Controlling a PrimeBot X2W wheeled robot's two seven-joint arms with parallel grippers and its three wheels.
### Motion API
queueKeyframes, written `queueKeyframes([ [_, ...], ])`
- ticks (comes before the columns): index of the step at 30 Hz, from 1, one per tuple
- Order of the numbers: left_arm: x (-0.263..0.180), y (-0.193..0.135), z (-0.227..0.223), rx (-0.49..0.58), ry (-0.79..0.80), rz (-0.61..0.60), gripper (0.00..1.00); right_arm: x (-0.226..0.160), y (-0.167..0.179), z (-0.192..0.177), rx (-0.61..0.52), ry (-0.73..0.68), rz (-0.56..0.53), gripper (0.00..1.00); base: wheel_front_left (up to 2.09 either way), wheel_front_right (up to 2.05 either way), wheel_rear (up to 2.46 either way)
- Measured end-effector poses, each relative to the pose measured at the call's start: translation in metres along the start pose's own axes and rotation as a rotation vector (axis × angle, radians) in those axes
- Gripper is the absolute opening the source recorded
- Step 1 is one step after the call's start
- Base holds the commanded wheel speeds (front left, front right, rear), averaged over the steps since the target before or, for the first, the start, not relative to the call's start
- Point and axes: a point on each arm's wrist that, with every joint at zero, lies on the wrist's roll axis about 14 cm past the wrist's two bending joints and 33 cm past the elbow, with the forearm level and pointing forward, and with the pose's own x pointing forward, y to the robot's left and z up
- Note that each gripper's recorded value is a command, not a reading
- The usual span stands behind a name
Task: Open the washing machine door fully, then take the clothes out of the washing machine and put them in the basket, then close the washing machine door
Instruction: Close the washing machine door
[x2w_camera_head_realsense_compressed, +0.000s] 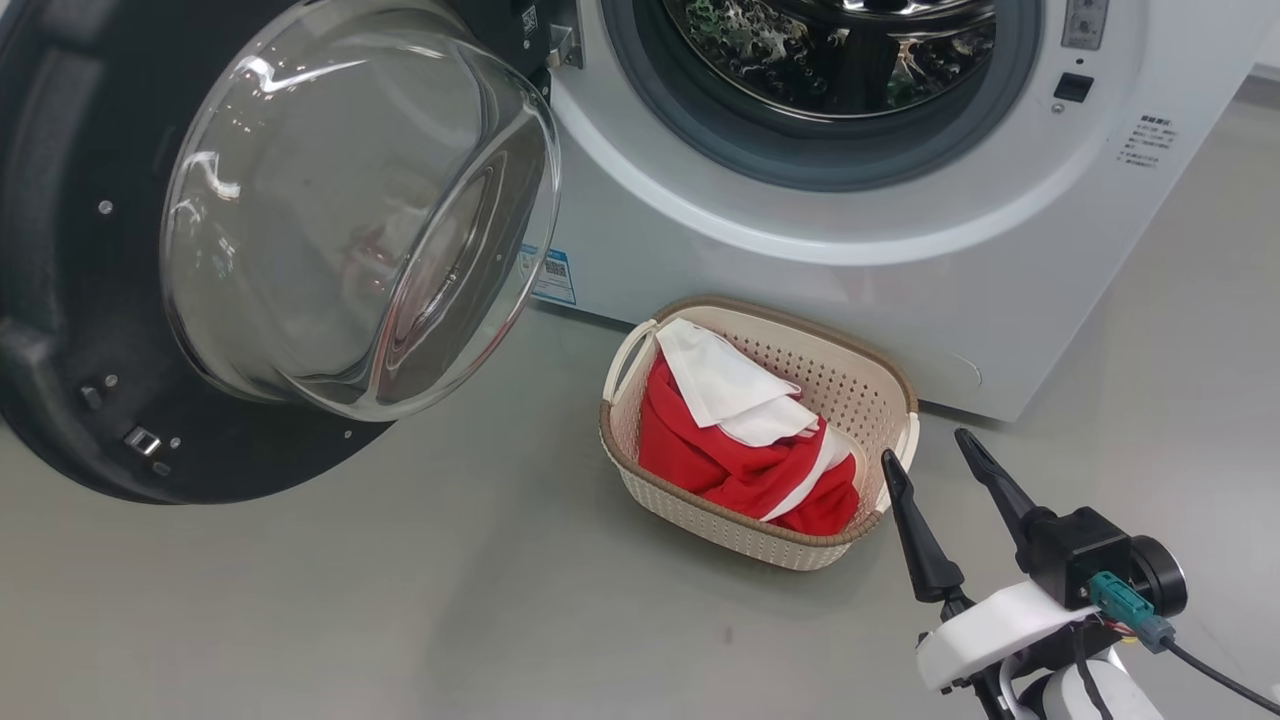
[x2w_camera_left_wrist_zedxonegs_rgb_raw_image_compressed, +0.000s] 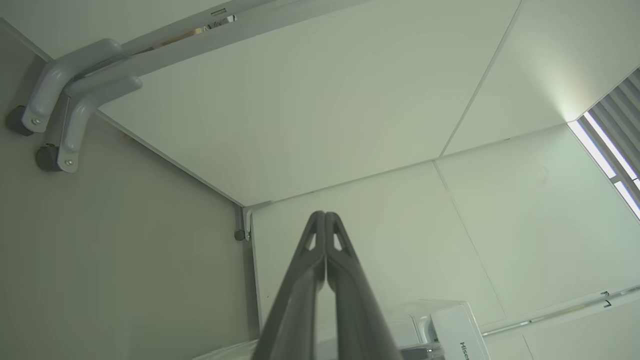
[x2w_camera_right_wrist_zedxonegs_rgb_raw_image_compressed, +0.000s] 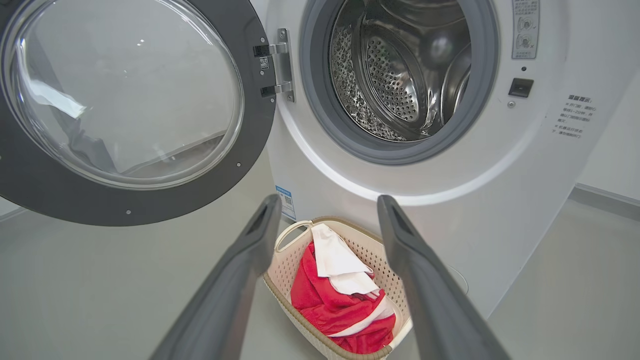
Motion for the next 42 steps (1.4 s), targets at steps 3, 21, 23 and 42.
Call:
queueKeyframes([
  [3,0.008,0.006,-0.01,0.025,0.035,0.03,0.0,0.001,-0.004,-0.001,0.004,0.002,-0.008,1.0,0.0,0.0,0.0],
  [21,0.024,0.046,-0.074,0.124,0.275,0.173,0.0,0.005,-0.032,-0.007,0.005,0.012,-0.061,1.0,0.0,0.0,0.0],
  [23,0.023,0.051,-0.073,0.131,0.29,0.187,0.0,0.006,-0.032,-0.008,0.006,0.014,-0.06,1.0,0.0,0.0,0.0],
  [42,0.005,0.063,-0.1,0.146,0.521,0.166,0.0,0.011,-0.028,-0.01,0.005,0.02,-0.039,1.0,0.0,0.0,0.0],
])
